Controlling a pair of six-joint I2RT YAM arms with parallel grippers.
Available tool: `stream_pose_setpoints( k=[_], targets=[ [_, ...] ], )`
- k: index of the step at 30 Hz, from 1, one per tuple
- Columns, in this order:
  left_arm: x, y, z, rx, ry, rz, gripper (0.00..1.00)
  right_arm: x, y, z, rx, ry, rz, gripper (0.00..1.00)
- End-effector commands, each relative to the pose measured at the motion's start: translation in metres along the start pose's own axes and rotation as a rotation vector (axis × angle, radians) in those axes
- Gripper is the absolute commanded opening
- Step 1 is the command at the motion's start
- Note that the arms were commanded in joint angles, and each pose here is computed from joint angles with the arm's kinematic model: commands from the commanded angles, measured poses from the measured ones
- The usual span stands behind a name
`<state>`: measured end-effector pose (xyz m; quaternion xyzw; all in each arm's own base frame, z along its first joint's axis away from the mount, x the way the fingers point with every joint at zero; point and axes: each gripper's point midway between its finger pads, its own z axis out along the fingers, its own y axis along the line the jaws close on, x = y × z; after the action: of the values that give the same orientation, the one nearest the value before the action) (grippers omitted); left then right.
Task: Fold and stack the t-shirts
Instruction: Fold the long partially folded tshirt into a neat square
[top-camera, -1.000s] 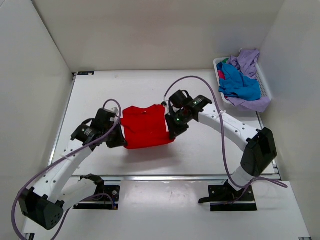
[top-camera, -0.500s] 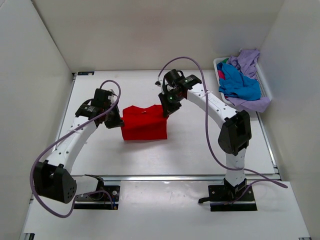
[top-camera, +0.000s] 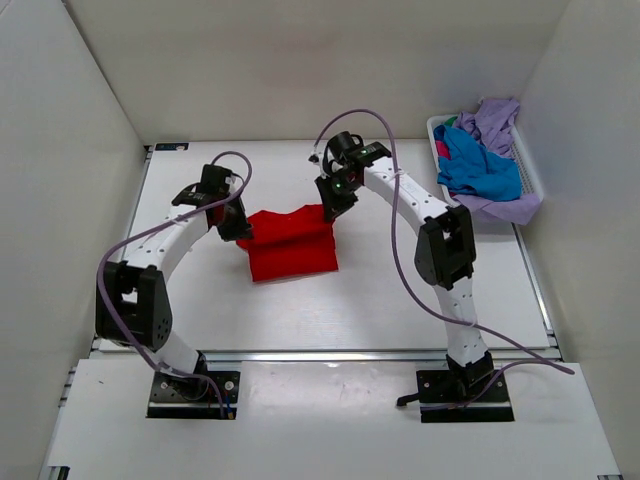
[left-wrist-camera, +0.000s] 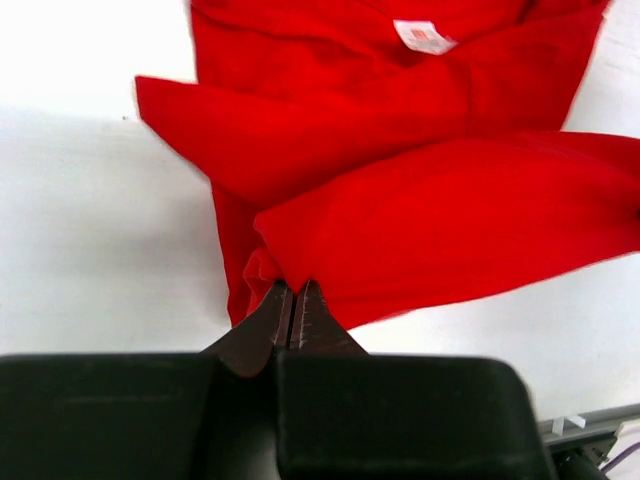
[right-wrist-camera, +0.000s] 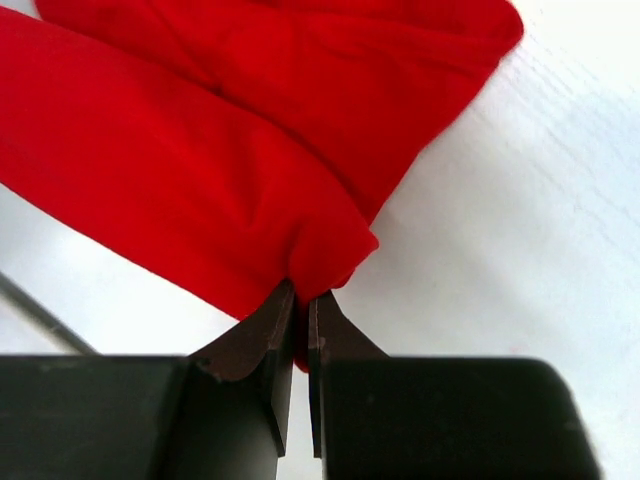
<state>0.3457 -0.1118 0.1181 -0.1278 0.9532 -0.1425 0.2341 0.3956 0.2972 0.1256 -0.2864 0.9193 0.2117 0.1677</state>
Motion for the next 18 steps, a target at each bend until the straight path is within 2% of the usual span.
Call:
stream_pose_setpoints(
  k=[1,11,12,13,14,16,18],
  targets=[
    [-0.017,0.007,0.010,0.011,-0.062,-0.030,0.00,-0.029,-0.004,0.015,0.004,-0.080,-0.075,0.00],
    [-0.038,0.019,0.049,0.008,-0.071,-0.087,0.01,-0.068,-0.024,0.051,-0.028,-0.157,-0.047,0.00],
    [-0.042,0.019,0.051,0.018,-0.075,-0.100,0.04,-0.076,-0.027,0.049,-0.019,-0.184,-0.051,0.01],
    [-0.040,0.021,0.058,0.024,-0.058,-0.116,0.12,-0.082,-0.030,0.050,-0.028,-0.205,-0.052,0.02],
    [-0.050,0.020,0.059,0.045,-0.081,-0.141,0.14,-0.086,-0.024,0.049,-0.044,-0.220,-0.064,0.06],
    [-0.055,0.019,0.064,0.079,-0.096,-0.190,0.28,-0.104,-0.029,0.046,-0.043,-0.291,-0.048,0.16],
    [-0.073,0.022,0.063,0.116,-0.183,-0.278,0.36,-0.123,-0.026,0.035,-0.046,-0.365,-0.054,0.20]
  ],
)
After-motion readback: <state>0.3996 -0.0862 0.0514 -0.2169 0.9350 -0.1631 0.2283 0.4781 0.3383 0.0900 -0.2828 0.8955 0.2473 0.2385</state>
